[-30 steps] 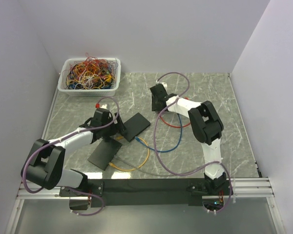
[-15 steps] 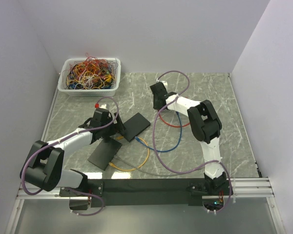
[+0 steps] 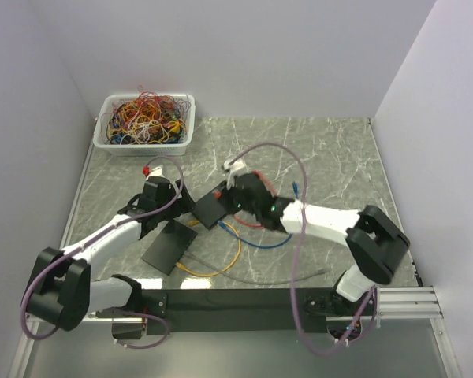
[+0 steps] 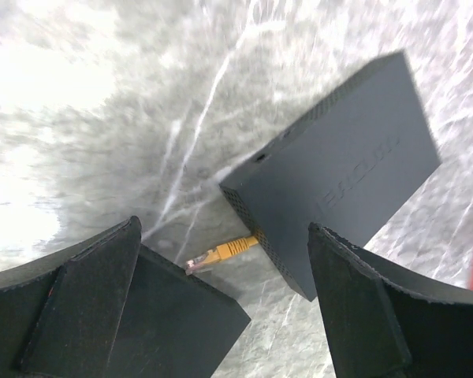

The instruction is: Insert the plug into the switch port

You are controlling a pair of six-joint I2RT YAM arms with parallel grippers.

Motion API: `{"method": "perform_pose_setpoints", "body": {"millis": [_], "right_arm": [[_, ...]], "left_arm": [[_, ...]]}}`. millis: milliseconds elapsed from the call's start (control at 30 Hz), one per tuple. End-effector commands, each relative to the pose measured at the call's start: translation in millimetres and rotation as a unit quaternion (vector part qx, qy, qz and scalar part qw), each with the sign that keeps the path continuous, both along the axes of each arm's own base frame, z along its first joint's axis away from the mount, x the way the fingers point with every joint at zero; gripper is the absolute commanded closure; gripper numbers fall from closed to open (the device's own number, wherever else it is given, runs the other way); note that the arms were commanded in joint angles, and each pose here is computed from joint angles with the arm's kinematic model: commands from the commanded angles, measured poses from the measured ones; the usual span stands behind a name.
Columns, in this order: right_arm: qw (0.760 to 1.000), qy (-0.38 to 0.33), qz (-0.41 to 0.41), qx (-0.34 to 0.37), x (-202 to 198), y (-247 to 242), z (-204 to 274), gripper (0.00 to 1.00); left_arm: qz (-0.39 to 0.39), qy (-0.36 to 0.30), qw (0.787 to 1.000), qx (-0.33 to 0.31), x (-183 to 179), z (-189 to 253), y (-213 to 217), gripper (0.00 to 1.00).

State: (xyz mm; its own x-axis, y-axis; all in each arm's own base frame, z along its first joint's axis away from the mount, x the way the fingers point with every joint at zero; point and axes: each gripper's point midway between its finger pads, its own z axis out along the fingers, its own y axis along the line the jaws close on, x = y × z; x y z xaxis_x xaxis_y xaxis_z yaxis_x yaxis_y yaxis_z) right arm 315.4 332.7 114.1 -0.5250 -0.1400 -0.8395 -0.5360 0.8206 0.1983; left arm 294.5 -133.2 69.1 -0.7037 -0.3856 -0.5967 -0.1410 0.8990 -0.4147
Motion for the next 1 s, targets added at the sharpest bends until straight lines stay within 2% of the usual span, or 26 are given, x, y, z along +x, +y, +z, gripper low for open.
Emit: {"method": "perform_pose_setpoints", "body": {"millis": [0,167,533,600,700,733,800,833,967], "right_arm": [[0.992,-0.077,0.086,0.049,-37.0,37.7,31.5,1.00],[0.984,-0.091,0.140,0.063,-72.1,50.4,33.8,1.00],[0.975,-0.111,0.172,0.091,-90.0,48.7,44.2,1.00],[0.983,-0.108,0.134,0.070,-75.8,45.0,39.6,1.00],[0.995,-0.089,0.047,-0.004,-43.6,35.0,16.0,1.00],[0.997,-0.064,0.032,-0.043,-41.2,29.0,-8.2,1.00],[0.995,-0.068,-0.015,-0.071,-25.2,23.4,-7.5,1.00],[0.993,-0.048,-0.027,-0.102,-25.3,15.6,-24.4,1.00],[0.987,-0.035,-0.076,-0.140,-17.0,3.2,-28.3,1.00]], "left_arm": [[0.027,-0.033,0.999,0.009,2.9,17.1,13.8,0.07],[0.040,-0.053,0.998,-0.001,0.4,25.4,20.0,0.06],[0.076,-0.075,0.994,0.002,-2.4,31.4,37.4,0.05],[0.078,-0.082,0.994,-0.005,-0.9,33.4,38.1,0.05],[0.072,-0.090,0.993,-0.015,5.8,37.7,35.9,0.05],[0.073,-0.091,0.993,-0.018,8.9,38.5,36.5,0.05],[0.062,-0.097,0.993,-0.029,15.5,43.4,30.8,0.05],[0.058,-0.095,0.993,-0.029,21.1,44.0,28.9,0.05],[0.032,-0.104,0.993,-0.046,39.8,52.5,13.9,0.05]]}}
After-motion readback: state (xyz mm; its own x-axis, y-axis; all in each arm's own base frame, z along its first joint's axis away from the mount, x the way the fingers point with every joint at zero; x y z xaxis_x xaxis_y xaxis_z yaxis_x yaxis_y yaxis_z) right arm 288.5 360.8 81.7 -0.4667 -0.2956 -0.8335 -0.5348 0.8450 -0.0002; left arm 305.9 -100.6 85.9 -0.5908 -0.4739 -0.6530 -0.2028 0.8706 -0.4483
